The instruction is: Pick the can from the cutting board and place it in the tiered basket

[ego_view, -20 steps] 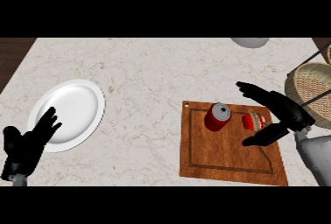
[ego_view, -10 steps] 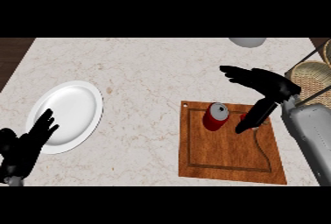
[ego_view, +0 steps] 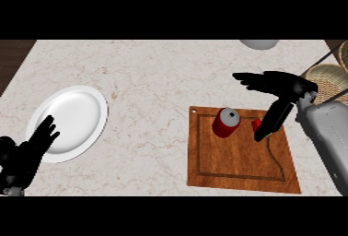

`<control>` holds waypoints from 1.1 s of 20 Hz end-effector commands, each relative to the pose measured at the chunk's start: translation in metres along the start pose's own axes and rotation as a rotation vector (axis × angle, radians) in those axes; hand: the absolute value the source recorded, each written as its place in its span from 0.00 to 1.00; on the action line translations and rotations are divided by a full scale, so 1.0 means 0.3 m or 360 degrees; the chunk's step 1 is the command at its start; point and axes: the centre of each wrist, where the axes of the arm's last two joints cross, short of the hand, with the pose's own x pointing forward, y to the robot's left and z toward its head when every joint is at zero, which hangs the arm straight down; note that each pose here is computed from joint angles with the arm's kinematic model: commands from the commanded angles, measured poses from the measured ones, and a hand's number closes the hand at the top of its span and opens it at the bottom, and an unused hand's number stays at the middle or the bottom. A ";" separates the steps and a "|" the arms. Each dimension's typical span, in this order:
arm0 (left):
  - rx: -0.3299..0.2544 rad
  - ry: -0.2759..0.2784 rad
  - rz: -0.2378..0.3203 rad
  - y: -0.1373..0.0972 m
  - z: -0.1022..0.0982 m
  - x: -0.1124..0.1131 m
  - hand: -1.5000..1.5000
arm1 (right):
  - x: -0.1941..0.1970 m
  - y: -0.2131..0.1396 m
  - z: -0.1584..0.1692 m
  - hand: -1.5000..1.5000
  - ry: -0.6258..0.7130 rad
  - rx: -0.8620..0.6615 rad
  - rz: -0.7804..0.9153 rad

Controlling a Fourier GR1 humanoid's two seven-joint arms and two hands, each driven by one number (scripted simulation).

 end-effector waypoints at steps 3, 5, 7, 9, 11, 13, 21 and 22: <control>-0.0024 0.0009 0.0016 0.007 -0.072 -0.003 0.50 | -0.035 0.020 -0.040 0.00 0.0107 -0.0009 -0.0023; -0.0008 0.0021 0.0019 0.081 -0.026 -0.015 0.50 | -0.123 -0.004 -0.033 0.00 0.0107 0.0037 -0.0053; 0.0004 0.0005 -0.0012 -0.012 0.030 0.003 0.50 | -0.120 -0.031 0.026 0.00 0.0109 0.0057 -0.0049; -0.0017 0.0060 0.0026 -0.054 0.000 -0.027 0.50 | -0.107 -0.040 -0.015 0.00 0.0106 0.0102 -0.0052; 0.0014 0.0032 0.0002 -0.048 0.021 0.039 0.50 | -0.146 0.024 -0.020 0.00 0.0089 0.0095 -0.0093; 0.0001 0.0028 0.0009 0.010 -0.018 -0.048 0.50 | -0.146 0.042 -0.006 0.00 0.0053 0.0113 -0.0108; -0.0001 0.0058 -0.0001 -0.027 -0.071 -0.028 0.50 | -0.154 0.055 -0.049 0.00 0.0041 0.0081 -0.0097; -0.0021 0.0034 0.0011 0.027 0.048 0.011 0.50 | -0.173 0.085 -0.061 0.00 0.0013 0.0069 -0.0086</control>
